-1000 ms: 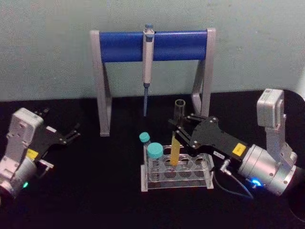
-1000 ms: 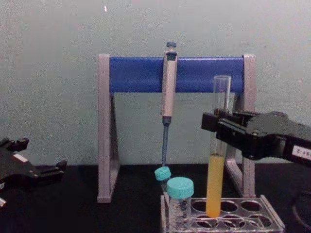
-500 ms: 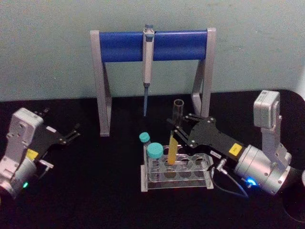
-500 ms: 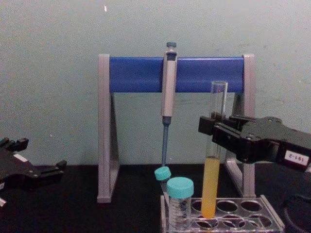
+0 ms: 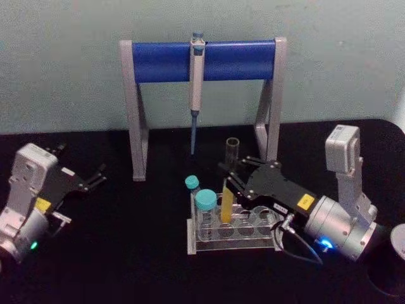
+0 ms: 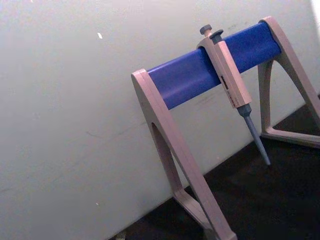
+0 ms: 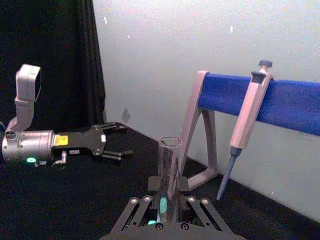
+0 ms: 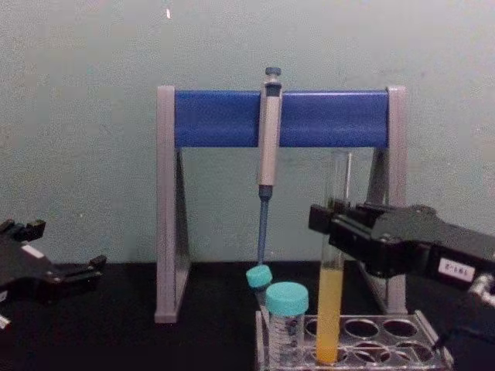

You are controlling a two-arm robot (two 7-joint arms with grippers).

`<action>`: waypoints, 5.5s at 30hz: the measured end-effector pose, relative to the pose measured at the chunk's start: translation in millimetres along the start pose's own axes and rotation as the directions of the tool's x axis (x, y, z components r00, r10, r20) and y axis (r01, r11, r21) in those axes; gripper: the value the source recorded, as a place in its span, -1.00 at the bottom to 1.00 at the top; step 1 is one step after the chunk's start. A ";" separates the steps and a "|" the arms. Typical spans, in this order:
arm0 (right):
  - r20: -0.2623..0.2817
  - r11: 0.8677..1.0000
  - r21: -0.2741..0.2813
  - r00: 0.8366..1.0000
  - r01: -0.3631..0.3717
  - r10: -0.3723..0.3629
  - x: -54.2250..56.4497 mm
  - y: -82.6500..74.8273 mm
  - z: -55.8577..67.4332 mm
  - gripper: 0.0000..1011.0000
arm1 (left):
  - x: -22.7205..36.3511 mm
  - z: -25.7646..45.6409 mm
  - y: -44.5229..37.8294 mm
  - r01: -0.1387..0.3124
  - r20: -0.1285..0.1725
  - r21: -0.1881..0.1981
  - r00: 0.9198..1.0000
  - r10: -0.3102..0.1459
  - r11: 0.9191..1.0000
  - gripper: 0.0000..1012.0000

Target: Pick up the test tube from the test tube rack, shake it, then place it back into the test tube rack.

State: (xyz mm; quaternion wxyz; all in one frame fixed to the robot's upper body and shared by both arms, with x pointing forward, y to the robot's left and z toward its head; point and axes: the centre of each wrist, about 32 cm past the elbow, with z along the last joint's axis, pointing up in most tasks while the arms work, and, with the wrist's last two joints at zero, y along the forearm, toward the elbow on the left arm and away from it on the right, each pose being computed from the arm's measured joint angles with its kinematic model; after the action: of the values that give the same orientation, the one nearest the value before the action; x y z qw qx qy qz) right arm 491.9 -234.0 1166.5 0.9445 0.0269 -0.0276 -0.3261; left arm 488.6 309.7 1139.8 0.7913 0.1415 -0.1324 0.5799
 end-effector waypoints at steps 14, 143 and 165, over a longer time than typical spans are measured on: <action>-0.024 1.000 -0.029 1.000 0.008 -0.008 -2.7 3.2 -12.5 -0.52 | 0.0 0.0 0.0 0.000 0.000 0.000 1.000 0.000 1.000 0.98; 0.088 0.819 -0.148 0.832 0.554 -0.547 -28.7 -78.5 -50.3 0.98 | 0.0 0.0 0.0 0.000 0.000 0.000 1.000 0.000 1.000 0.98; 0.104 0.806 -0.229 0.837 0.546 -0.537 -30.0 -75.6 -65.5 0.98 | 0.0 0.0 0.0 0.000 0.000 0.000 1.000 0.000 1.000 0.98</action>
State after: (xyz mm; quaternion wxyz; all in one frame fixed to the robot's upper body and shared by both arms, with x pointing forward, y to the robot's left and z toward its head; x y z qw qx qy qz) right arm 426.5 -272.8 1094.9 0.8073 -0.0907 0.0063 -0.5831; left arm 488.6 309.7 1139.8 0.7913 0.1415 -0.1325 0.5799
